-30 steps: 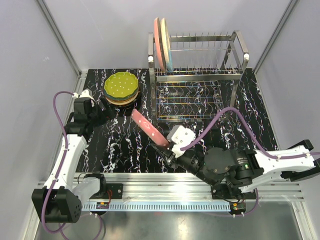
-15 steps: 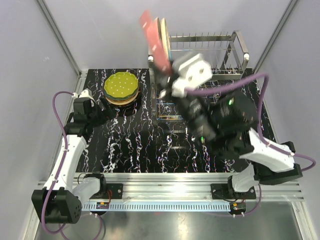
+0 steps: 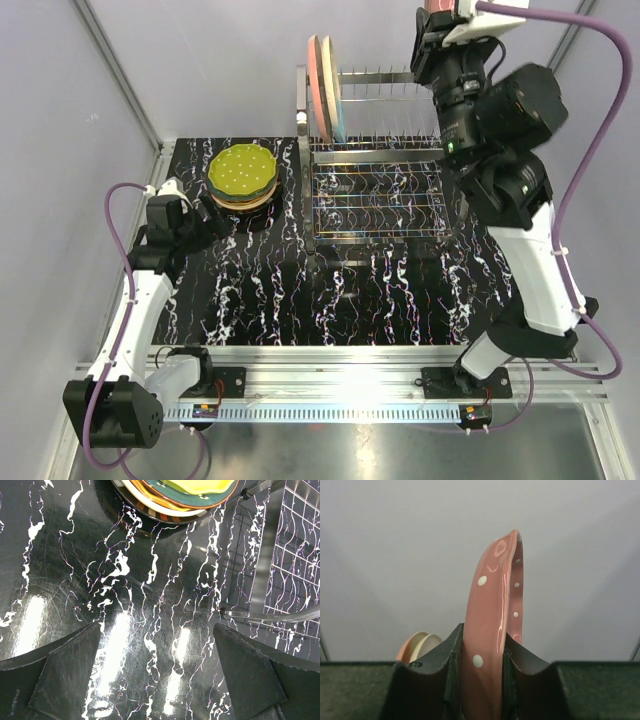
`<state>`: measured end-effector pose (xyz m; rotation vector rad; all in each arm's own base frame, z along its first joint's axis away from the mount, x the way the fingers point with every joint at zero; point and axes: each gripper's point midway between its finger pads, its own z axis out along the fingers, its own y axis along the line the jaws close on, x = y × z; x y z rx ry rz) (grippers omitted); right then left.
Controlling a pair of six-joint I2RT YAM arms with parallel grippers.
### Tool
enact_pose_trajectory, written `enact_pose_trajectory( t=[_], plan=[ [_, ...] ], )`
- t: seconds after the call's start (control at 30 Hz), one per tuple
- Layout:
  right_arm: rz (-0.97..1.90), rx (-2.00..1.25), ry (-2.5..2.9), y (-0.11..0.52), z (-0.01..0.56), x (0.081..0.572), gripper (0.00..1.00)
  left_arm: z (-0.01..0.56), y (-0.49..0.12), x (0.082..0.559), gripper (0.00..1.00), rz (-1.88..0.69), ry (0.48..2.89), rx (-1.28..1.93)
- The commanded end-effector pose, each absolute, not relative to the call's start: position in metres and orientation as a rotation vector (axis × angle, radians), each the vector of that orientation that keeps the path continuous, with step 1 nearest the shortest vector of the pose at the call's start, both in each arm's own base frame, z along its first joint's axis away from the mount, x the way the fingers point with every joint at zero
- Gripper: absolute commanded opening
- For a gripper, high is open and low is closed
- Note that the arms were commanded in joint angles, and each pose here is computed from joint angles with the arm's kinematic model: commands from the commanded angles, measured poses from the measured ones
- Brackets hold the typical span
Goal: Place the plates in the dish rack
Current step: Insert the plate into the dish rack
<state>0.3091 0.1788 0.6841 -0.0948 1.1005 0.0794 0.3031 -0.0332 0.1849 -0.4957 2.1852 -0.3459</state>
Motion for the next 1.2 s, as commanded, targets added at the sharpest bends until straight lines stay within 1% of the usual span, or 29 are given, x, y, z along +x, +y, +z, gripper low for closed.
enact_pose_trajectory(
  t=[0.0,0.03,0.07,0.3,0.7,1.17],
  plan=[
    [0.284,-0.123,1.107,0.194,0.673,0.344,0.0,0.203,-0.034,0.313,0.99,-0.361,2.117,-0.457],
    [0.355,-0.136,1.108,0.201,0.671,0.349,0.0,0.202,-0.034,0.313,0.99,-0.364,2.121,-0.456],
    [0.353,-0.127,1.116,0.196,0.668,0.359,0.0,0.202,-0.035,0.313,0.99,-0.371,2.12,-0.456],
    [0.428,-0.204,1.173,0.232,0.636,0.399,0.0,0.198,-0.04,0.316,0.99,-0.397,2.144,-0.446],
    [0.494,-0.174,1.198,0.256,0.613,0.431,0.0,0.195,-0.042,0.317,0.99,-0.409,2.154,-0.441],
    [0.422,0.07,1.152,0.228,0.622,0.455,0.0,0.191,-0.044,0.317,0.99,-0.422,2.166,-0.44]
  ],
)
